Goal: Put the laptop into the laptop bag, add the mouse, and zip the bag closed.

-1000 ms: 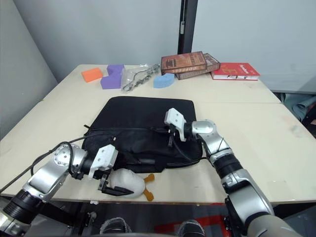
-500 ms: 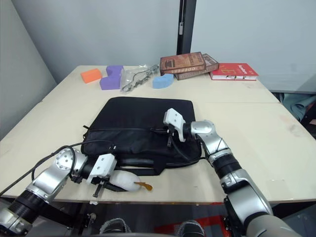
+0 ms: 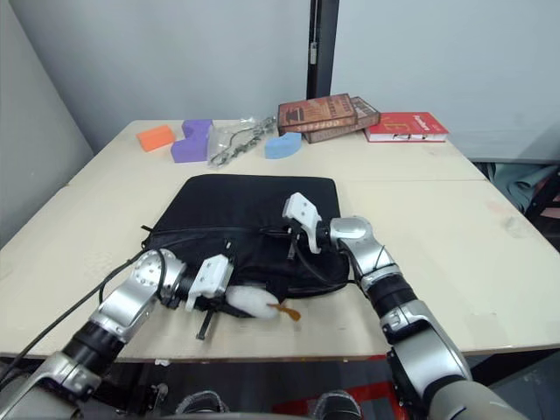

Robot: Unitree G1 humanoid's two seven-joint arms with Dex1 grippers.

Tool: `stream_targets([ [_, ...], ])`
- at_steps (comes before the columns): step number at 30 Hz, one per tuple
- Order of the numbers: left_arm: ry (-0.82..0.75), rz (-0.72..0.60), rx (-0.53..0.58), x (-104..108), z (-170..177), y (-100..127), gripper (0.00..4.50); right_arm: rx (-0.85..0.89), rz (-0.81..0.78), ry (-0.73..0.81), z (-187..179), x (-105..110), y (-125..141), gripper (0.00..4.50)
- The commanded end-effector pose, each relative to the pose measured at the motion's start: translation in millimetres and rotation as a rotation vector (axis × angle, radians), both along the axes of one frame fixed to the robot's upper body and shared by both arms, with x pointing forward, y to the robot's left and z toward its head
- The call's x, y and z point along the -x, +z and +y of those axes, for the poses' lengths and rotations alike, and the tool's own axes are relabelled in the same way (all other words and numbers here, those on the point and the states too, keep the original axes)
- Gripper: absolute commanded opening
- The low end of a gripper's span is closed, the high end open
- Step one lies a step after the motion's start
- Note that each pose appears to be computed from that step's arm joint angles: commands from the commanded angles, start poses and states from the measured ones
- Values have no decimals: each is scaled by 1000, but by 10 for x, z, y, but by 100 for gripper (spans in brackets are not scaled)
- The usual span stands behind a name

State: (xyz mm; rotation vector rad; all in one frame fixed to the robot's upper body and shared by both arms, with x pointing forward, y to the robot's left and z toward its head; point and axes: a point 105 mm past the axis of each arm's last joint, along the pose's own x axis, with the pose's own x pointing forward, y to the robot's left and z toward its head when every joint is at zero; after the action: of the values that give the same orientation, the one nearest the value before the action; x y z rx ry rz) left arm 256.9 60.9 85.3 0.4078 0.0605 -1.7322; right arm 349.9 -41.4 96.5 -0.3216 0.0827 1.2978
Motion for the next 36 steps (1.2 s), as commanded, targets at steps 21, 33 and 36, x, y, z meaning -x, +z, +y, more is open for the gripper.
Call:
stream_targets([
  [21,-8,174,-76,143,120,304,387,102,136,11,-10,81,-335,0],
  [33,296,14,-101,-69,907,873,447,28,94,24,20,71,-100,0],
  [36,430,-67,-54,-352,1006,941,447,-80,104,22,59,98,191,0],
])
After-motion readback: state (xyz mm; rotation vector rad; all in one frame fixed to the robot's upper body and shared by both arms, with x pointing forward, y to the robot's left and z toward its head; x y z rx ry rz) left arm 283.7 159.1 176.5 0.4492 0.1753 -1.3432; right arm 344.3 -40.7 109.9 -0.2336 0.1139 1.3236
